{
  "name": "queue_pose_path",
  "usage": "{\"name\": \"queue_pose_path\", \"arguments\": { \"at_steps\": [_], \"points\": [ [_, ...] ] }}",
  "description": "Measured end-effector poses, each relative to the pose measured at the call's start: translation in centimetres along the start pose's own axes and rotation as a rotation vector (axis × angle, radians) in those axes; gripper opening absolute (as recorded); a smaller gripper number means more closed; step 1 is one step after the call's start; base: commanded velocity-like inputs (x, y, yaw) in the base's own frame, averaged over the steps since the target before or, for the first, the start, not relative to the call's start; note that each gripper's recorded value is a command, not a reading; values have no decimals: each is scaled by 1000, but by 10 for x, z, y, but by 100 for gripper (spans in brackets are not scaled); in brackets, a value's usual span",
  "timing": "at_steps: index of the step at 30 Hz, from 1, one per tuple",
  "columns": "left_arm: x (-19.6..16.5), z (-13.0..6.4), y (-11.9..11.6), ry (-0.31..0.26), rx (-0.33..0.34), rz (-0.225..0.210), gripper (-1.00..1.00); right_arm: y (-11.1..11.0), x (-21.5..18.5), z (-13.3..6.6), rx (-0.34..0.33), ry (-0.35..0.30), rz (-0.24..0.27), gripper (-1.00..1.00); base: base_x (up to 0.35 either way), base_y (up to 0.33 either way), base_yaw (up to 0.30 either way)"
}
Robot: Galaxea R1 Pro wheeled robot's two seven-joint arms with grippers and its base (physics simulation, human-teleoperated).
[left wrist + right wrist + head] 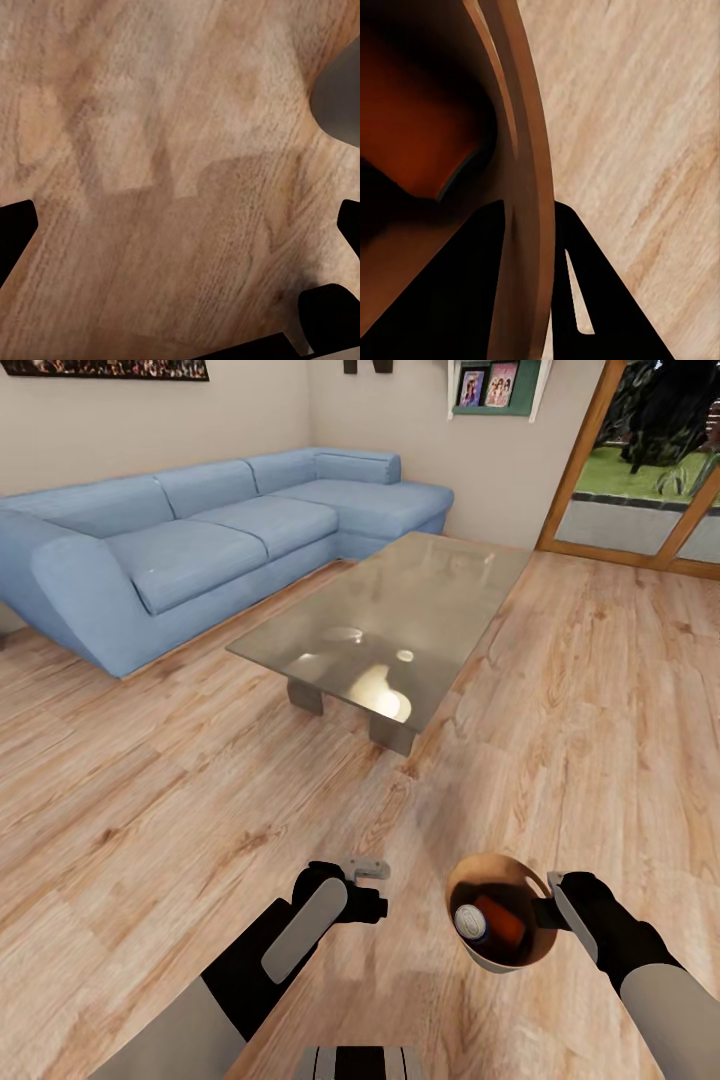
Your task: Put the three can of soda from the living room inside the tash can in the kitchen.
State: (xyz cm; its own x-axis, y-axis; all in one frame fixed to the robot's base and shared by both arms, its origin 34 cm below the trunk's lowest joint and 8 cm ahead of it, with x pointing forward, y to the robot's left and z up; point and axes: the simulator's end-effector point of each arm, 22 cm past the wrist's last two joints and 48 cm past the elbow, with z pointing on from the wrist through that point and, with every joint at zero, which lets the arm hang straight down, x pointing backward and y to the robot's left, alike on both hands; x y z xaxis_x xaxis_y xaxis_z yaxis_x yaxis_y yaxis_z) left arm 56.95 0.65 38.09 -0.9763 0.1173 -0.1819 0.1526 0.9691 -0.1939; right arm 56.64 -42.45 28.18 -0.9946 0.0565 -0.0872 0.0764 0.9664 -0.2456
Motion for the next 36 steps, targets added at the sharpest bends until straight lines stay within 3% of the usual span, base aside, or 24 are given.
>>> {"name": "queue_pose_path", "arguments": {
  "at_steps": [12, 13, 16, 29, 36],
  "points": [
    [3, 0, 0, -13, -2, 3, 100, 0, 3, 0, -2, -7, 4, -100, 0, 0, 0],
    [3, 0, 0, -13, -1, 3, 100, 0, 3, 0, -2, -7, 4, 100, 0, 0, 0],
    [4, 15, 3, 10, 1, -2, 100, 6, 4, 15, -10, 9, 3, 100, 0, 0, 0],
    [4, 11, 1, 4, 8, 0, 100, 2, 3, 12, 3, 4, -6, 100, 0, 0, 0],
    [-3, -4, -2, 3, 10, 1, 100, 1, -2, -3, -8, 4, 3, 100, 0, 0, 0]
  ]
}}
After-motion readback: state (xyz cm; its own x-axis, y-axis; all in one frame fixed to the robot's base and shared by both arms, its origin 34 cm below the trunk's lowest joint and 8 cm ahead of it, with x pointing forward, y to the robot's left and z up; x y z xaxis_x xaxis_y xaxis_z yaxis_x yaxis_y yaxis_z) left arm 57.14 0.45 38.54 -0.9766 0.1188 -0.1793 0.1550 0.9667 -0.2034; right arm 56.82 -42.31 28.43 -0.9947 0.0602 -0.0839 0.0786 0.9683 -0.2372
